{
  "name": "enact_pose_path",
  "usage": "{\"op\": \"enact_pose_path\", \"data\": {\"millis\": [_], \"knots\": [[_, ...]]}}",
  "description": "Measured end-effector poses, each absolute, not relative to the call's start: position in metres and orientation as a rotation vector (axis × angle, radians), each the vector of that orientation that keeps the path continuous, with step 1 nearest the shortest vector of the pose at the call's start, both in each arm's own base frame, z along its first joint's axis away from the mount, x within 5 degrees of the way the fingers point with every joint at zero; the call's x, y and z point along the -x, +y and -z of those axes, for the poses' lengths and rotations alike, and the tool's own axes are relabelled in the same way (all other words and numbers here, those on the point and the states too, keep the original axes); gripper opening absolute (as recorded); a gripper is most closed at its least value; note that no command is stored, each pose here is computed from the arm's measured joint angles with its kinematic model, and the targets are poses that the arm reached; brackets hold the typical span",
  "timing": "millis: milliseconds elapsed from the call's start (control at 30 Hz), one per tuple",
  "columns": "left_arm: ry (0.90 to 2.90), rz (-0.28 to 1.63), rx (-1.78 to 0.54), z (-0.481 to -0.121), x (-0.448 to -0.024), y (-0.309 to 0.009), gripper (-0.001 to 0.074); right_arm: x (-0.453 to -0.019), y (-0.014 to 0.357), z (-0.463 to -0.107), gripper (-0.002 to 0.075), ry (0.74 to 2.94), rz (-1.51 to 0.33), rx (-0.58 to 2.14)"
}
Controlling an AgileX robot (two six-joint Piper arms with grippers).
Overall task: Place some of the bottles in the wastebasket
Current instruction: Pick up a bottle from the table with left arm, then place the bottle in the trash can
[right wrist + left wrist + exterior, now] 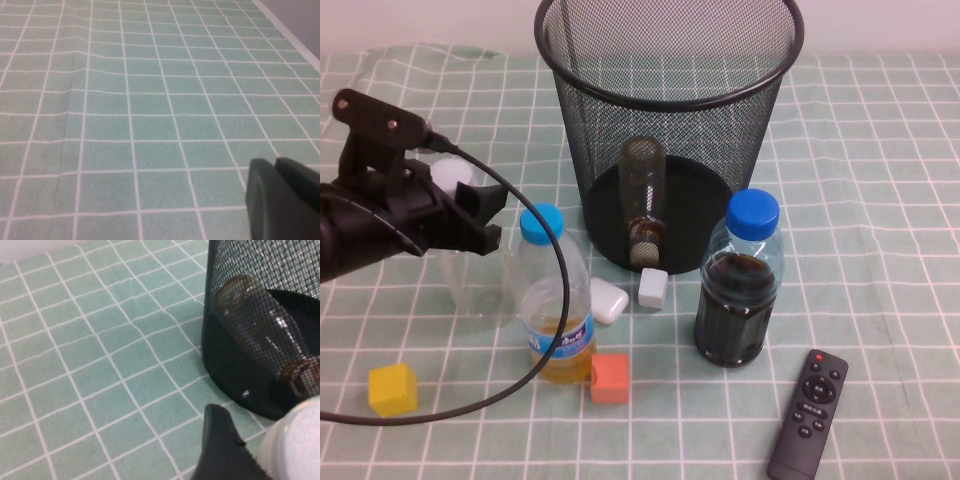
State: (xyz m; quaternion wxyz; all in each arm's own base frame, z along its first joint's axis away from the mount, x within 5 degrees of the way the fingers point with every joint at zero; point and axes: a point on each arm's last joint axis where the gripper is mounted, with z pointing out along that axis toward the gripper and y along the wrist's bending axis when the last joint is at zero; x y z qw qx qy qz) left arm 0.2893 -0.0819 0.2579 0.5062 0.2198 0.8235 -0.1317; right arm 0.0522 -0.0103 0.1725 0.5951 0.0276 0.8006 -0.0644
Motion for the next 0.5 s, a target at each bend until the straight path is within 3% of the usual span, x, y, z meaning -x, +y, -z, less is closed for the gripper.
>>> {"op": "enact_pose_path", "data": {"millis": [133, 300, 500], "knots": [[1.945, 0.269, -0.492, -0.276, -0.283, -0.077, 0.0328, -0.052, -0.010, -0.173, -0.0008, 1.858, 0.150, -0.064], [1.789, 0.230, -0.430, -0.336, -0.263, -0.069, 0.0328, -0.052, -0.010, -0.173, -0.0008, 1.858, 0.150, -0.064], [1.796, 0.327, -0.598, -0.377, -0.238, -0.078, 0.0328, -0.052, -0.010, -0.173, -0.0008, 1.856, 0.150, -0.064]]}}
